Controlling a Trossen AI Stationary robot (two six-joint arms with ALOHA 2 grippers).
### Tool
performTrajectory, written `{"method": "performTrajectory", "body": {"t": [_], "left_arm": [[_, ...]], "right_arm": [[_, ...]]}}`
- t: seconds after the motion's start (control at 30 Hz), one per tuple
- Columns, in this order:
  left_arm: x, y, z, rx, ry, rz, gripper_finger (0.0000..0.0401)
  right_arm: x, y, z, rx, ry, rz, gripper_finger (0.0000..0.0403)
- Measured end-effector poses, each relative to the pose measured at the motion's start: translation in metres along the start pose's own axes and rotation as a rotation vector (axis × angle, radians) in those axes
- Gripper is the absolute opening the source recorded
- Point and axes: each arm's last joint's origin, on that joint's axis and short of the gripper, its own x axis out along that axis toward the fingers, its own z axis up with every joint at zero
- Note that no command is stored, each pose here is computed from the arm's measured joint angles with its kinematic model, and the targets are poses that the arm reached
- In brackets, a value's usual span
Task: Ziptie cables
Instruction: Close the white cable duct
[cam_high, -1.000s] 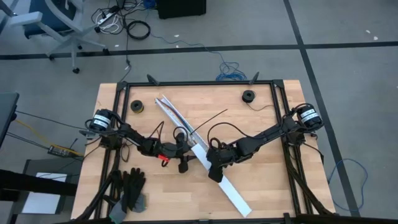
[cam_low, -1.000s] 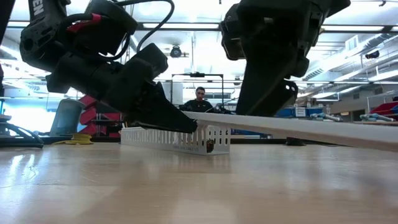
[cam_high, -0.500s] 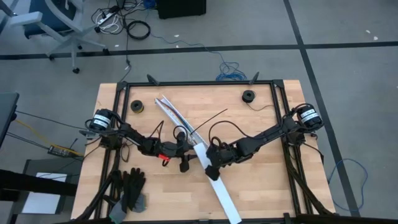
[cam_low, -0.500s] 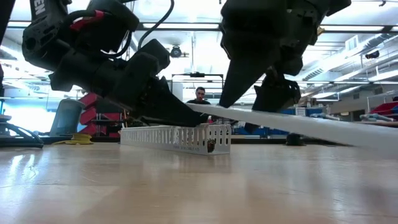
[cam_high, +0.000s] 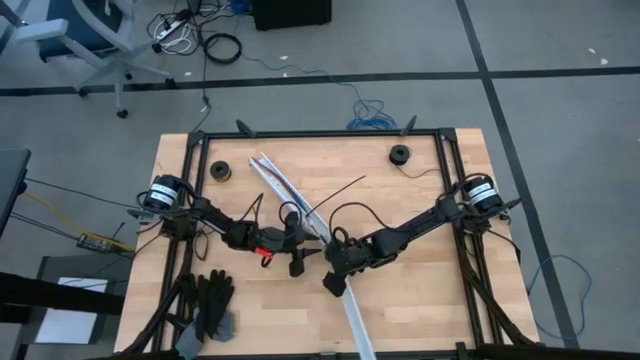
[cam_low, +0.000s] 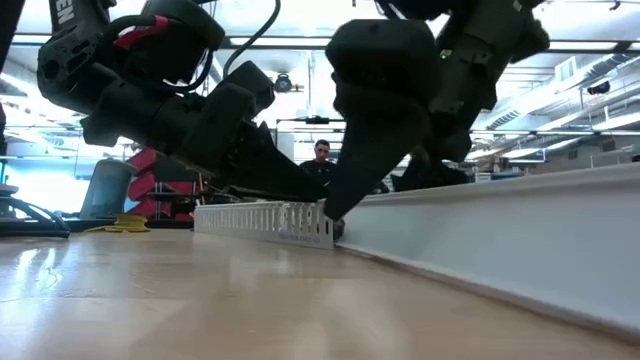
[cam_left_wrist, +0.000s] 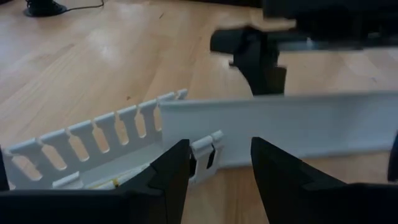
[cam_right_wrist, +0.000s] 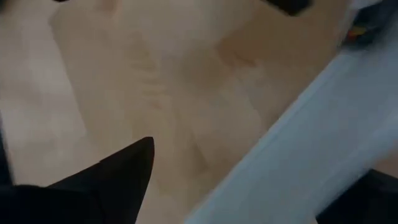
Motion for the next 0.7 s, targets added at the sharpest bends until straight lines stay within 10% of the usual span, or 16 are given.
{"method": "performTrajectory", "body": {"t": [0.37,0.7], "left_arm": [[0.000,0.000,-0.001,0.002,0.008,-0.001,0.0147],[0.000,0.000,-0.001,0.003,0.010,-0.001,0.0147]], "right_arm": [[-0.009,0.000,-0.004,0.037,0.016,-0.039,0.0283],[-0.011,-0.002,-0.010,0.045,0.060,-0.072,0.0081]]}}
